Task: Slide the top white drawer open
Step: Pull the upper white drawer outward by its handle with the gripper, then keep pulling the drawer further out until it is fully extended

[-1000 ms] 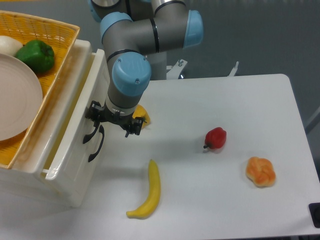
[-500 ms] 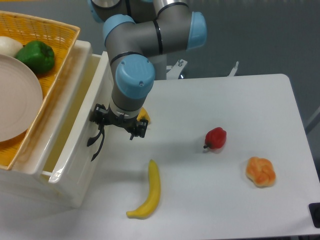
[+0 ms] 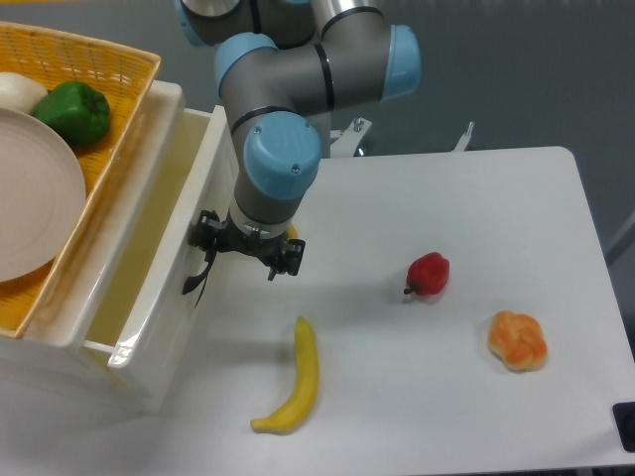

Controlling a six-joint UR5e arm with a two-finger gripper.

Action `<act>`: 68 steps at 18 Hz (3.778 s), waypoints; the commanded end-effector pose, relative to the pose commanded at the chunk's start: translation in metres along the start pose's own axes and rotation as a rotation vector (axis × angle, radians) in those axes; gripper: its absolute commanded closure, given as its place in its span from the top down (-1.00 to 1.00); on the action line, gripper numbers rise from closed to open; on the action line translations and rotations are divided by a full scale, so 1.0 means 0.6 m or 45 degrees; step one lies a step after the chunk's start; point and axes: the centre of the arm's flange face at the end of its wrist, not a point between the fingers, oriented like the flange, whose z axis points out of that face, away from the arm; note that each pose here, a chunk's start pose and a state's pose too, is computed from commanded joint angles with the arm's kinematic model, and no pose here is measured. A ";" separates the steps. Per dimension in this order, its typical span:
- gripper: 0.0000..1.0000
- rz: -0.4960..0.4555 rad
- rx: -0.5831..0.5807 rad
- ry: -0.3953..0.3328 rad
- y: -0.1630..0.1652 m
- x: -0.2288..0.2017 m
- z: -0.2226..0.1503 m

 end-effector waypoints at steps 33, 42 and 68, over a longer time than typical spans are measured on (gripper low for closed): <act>1.00 -0.008 0.043 -0.011 0.007 -0.101 -0.032; 1.00 -0.021 0.053 -0.015 0.007 -0.125 -0.039; 1.00 -0.051 0.084 0.042 0.010 -0.151 -0.032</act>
